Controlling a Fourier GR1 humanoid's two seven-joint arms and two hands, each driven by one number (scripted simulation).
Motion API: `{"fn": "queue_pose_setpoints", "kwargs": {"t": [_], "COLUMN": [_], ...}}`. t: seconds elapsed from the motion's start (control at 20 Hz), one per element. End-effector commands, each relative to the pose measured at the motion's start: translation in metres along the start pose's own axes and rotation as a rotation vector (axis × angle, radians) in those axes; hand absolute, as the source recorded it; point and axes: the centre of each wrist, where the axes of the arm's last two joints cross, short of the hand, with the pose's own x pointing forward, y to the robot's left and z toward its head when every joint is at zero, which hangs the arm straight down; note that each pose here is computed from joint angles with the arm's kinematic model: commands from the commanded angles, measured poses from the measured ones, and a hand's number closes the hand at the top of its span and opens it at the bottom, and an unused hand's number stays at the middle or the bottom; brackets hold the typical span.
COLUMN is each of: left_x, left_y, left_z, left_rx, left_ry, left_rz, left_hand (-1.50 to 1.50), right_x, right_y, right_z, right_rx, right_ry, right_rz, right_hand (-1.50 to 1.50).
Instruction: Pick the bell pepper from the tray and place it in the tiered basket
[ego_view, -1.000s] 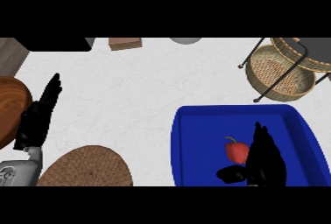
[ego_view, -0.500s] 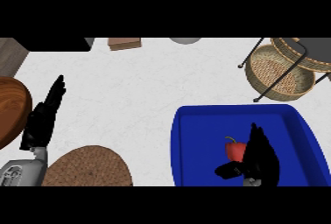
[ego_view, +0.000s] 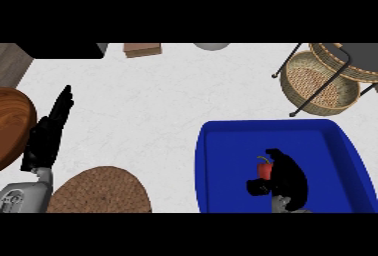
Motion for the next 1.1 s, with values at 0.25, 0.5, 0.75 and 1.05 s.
{"fn": "queue_pose_setpoints", "kwargs": {"t": [0.25, 0.5, 0.75, 1.05], "left_x": [-0.001, -0.010, 0.009, 0.004], "left_y": [-0.004, -0.005, 0.015, -0.005], "left_z": [-0.008, 0.008, 0.005, 0.004], "left_rx": [0.010, 0.023, 0.005, -0.021], "left_ry": [0.012, 0.010, -0.010, -0.015], "left_rz": [-0.024, -0.008, 0.001, -0.004], "left_hand": [0.00, 0.00, 0.00, 0.00], "right_x": [0.014, 0.006, 0.025, 0.063], "right_y": [0.005, 0.000, -0.016, 0.004], "right_z": [-0.011, 0.015, 0.045, 0.076], "right_rx": [-0.026, -0.026, -0.058, 0.142], "right_ry": [-0.007, -0.018, -0.178, -0.818], "right_rz": [0.155, -0.028, -0.052, 0.183], "right_hand": [1.50, 1.50, 1.50, 1.50]}}
